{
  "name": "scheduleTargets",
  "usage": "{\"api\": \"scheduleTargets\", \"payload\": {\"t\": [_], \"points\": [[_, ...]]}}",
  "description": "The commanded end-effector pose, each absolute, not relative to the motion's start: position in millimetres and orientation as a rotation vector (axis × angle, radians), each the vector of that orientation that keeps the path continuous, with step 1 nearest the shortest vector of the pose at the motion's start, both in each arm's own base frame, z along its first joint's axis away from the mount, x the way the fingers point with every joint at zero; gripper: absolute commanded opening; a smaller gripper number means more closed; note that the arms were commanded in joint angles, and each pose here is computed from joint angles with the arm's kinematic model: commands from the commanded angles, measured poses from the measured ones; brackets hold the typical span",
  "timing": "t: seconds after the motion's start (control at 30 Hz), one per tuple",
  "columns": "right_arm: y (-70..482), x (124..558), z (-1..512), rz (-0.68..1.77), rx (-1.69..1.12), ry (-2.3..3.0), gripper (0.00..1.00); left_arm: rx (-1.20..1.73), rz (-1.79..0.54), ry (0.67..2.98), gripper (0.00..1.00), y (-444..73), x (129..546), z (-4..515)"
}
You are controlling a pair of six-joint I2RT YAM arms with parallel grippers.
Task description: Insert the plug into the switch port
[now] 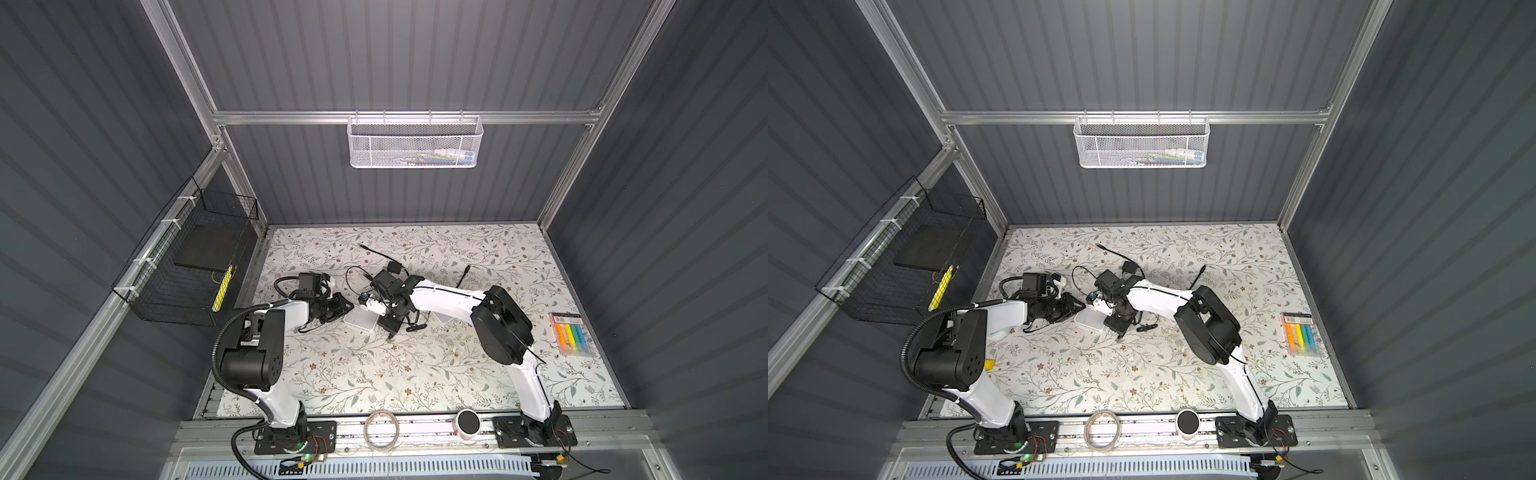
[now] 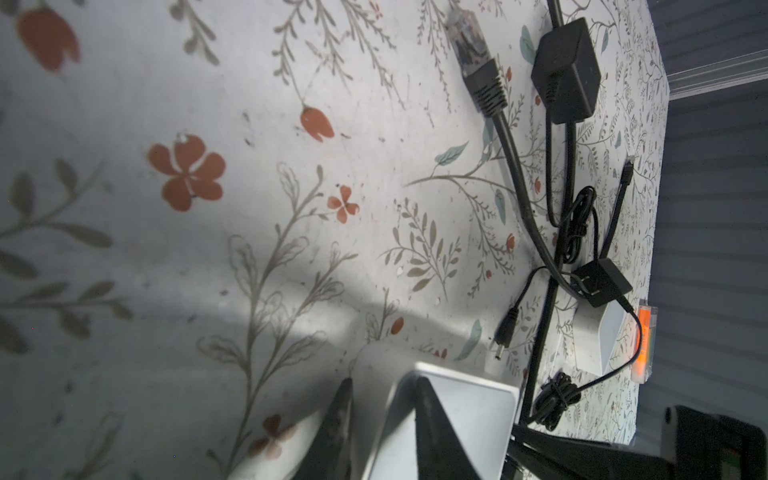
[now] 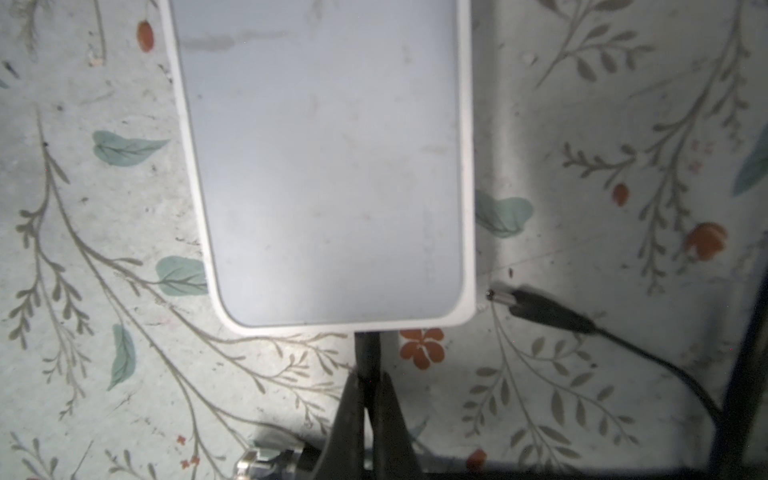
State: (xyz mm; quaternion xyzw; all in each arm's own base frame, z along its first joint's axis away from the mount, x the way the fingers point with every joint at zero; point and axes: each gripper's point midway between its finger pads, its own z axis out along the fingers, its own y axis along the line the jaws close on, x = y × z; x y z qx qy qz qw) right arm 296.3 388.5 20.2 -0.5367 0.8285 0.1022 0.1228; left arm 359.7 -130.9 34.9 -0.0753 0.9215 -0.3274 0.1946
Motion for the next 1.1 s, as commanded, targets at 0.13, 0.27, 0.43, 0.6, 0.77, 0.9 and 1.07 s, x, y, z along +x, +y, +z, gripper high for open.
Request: {"api": "scheduleTargets", "payload": {"t": [0.13, 0.27, 0.43, 0.6, 0.77, 0.9, 1.07], "points": [[401, 309, 52, 0.298, -1.534, 2.323, 0.00, -0.199, -0.892, 2.711, 0.25, -135, 336, 9], [400, 310, 58, 0.285, -1.540, 2.314, 0.00, -0.195, -0.885, 2.713, 0.24, -135, 335, 8], [398, 309, 62, 0.279, -1.538, 2.312, 0.00, -0.192, -0.881, 2.715, 0.24, -136, 336, 7], [399, 309, 61, 0.294, -1.533, 2.315, 0.00, -0.183, -0.887, 2.714, 0.24, -137, 335, 8], [404, 311, 55, 0.304, -1.529, 2.312, 0.00, -0.174, -0.892, 2.718, 0.24, -140, 333, 7], [410, 316, 54, 0.315, -1.516, 2.300, 0.00, -0.170, -0.908, 2.728, 0.24, -143, 328, 3], [417, 322, 58, 0.328, -1.497, 2.277, 0.00, -0.157, -0.933, 2.731, 0.24, -148, 324, 0]]}}
